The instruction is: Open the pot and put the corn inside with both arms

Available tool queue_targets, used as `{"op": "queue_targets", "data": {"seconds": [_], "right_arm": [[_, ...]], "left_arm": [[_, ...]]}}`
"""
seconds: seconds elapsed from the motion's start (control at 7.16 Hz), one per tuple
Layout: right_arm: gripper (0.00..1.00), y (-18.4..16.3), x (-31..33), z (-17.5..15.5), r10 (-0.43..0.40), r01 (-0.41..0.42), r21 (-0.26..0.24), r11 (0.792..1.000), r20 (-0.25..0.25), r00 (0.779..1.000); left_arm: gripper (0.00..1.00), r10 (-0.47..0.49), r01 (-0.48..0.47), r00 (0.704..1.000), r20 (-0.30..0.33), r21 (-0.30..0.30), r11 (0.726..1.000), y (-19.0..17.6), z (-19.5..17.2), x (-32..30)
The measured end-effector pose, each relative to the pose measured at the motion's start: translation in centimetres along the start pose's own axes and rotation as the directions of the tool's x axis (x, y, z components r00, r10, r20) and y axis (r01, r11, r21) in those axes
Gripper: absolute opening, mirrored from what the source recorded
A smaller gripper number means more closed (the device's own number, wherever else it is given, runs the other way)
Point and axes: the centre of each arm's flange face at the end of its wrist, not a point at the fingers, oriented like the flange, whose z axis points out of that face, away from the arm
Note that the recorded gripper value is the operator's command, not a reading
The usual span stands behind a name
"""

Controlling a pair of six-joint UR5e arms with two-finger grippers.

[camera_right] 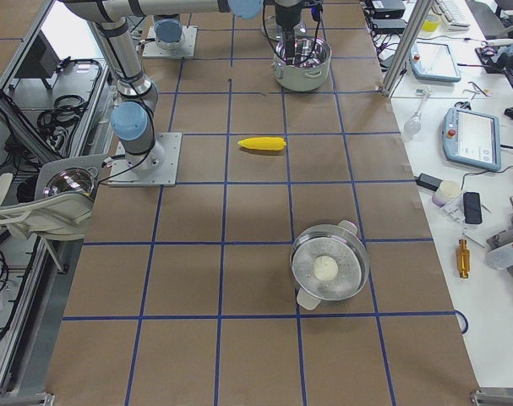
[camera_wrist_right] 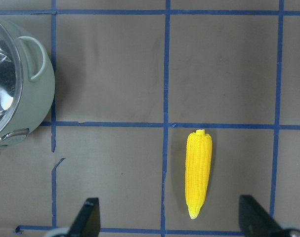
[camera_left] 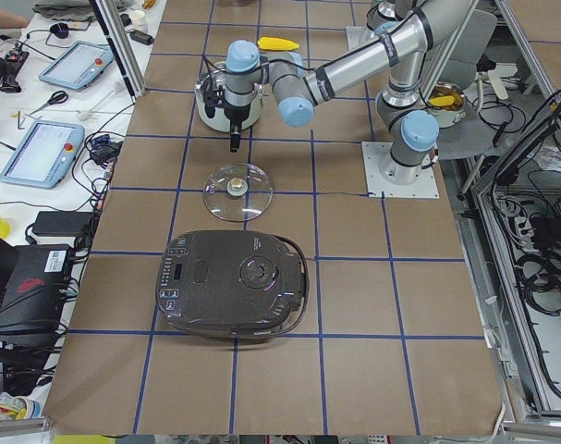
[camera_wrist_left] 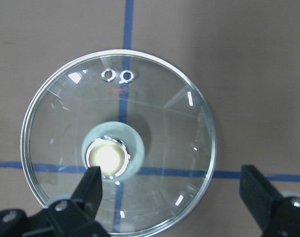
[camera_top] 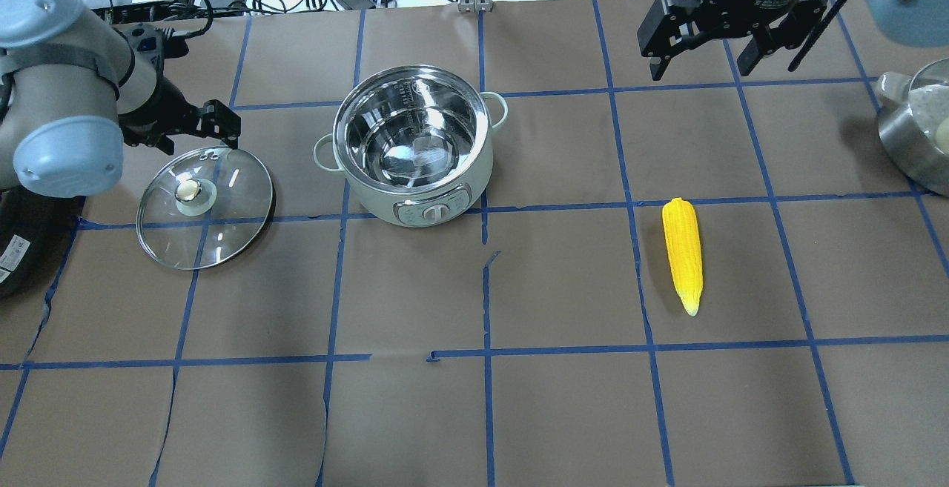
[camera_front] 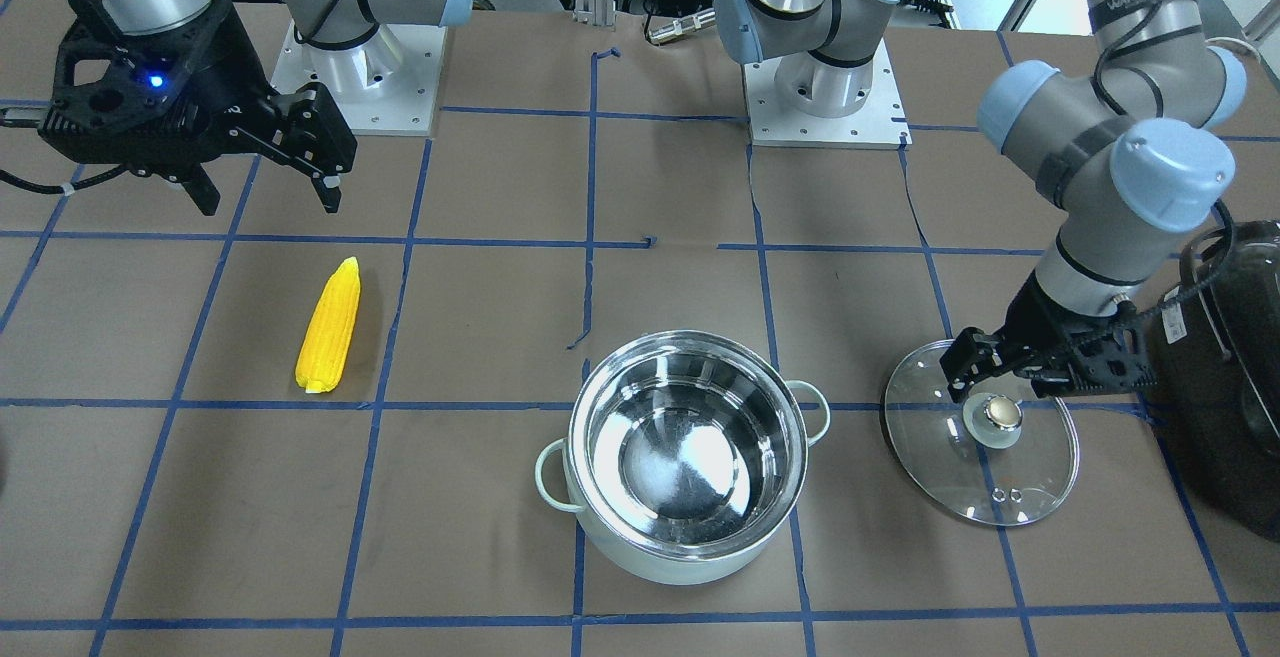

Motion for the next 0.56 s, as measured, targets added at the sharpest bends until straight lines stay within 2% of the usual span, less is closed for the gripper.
{"op": "queue_targets", "data": {"seconds": [0.28,0.56], "right_arm": [[1.0,0.0,0.0,0.0,0.001,-0.001,0.0,1.0,-0.001,1.0],[1.0,0.0,0.1,0.0,0.001,-0.001,-0.001,1.0,-0.003,1.0]], "left_arm": [[1.0,-0.012,0.011,1.0,-0.006,-0.028,1.0,1.3,-10.0,4.8],[1.0,-0.003,0.003,1.0,-0.009,-0.017,1.0,3.3,-16.4,7.8]]}}
